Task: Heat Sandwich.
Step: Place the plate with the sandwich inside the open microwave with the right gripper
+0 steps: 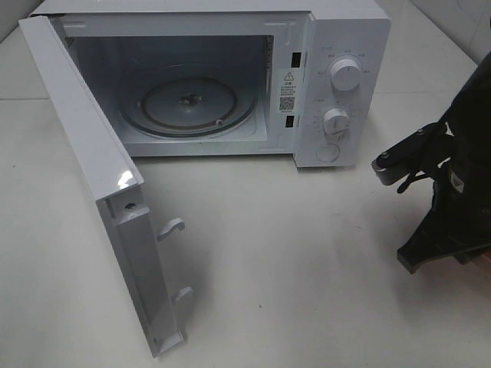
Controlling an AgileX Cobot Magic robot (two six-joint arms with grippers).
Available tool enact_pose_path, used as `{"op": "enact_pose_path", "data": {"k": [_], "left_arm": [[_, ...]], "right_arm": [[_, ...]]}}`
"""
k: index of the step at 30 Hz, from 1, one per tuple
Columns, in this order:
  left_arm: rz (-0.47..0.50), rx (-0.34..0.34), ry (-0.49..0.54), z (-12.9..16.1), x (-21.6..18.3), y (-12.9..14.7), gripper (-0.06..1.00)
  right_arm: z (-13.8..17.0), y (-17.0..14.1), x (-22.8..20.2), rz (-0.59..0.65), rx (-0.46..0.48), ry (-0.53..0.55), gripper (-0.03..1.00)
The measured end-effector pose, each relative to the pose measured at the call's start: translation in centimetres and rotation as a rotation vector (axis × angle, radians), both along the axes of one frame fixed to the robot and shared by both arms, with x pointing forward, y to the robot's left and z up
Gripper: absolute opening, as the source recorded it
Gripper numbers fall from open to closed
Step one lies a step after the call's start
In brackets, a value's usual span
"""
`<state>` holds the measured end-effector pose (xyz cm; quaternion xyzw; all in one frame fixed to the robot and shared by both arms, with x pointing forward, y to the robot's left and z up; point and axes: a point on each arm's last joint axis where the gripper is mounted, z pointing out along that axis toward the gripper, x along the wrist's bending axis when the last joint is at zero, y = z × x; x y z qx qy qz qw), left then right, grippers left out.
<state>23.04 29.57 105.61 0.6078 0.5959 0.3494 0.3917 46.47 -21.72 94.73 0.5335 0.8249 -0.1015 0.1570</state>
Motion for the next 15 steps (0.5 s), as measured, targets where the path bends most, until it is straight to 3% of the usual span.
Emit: {"op": "enact_pose_path", "data": {"k": [15], "left_arm": [[0.000,0.000,0.000,0.0,0.0,0.0,0.99]], "right_arm": [[1.5,2.3,-4.6,0.251,0.018,-0.023,0.03]]}}
